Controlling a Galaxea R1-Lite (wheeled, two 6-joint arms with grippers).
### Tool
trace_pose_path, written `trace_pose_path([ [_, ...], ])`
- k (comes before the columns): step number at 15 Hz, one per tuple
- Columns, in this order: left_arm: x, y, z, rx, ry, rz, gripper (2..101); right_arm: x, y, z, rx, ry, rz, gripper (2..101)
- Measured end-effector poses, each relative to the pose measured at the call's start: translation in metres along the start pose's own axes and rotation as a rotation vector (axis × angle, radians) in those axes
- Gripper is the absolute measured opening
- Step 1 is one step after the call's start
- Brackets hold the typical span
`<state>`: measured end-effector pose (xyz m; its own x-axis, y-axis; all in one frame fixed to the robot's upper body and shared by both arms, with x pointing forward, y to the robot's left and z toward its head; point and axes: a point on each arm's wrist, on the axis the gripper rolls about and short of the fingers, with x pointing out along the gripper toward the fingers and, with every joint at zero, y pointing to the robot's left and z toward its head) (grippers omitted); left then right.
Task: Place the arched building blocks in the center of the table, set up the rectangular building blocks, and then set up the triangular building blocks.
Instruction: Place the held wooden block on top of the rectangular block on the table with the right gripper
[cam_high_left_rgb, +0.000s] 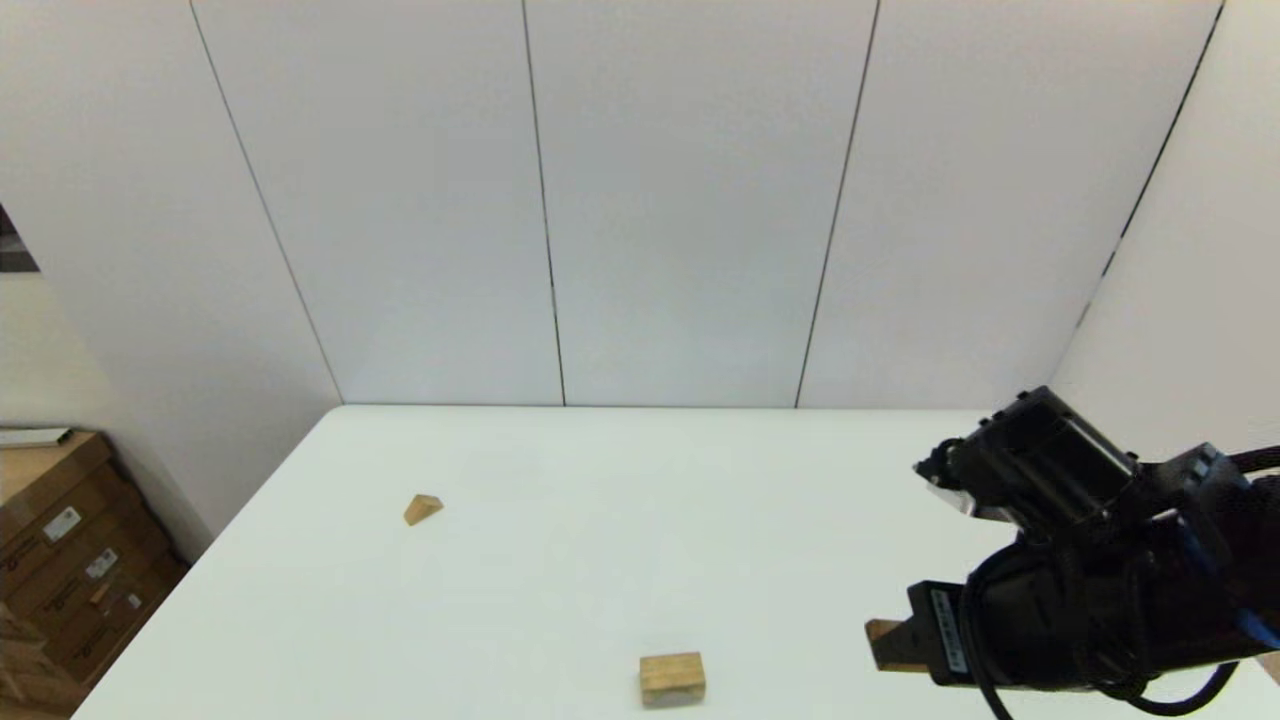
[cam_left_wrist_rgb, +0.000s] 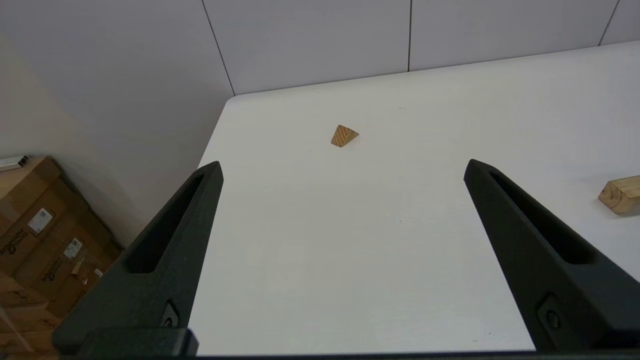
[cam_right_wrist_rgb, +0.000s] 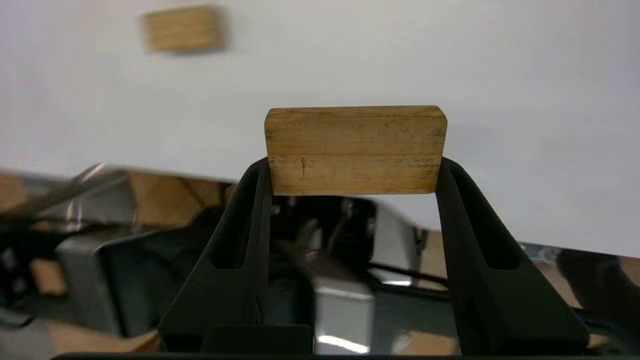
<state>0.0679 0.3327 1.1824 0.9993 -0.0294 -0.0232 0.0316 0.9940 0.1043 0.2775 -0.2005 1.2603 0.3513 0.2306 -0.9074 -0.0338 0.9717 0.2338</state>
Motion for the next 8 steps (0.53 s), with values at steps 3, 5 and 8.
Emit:
trace_pose_path([
  [3,0.0,0.0,0.0,0.0,0.0,0.001,97.7,0.01,0.034,-0.003,-0.074,0.054,0.014,54.9],
  [5,0.0,0.0,0.0,0.0,0.0,0.0,97.7,0.025,0.047,-0.003,-0.142,0.094,0.001,54.9],
  [8,0.0,0.0,0.0,0.0,0.0,0.002,97.8,0.044,0.074,0.006,-0.21,0.116,0.027,54.9],
])
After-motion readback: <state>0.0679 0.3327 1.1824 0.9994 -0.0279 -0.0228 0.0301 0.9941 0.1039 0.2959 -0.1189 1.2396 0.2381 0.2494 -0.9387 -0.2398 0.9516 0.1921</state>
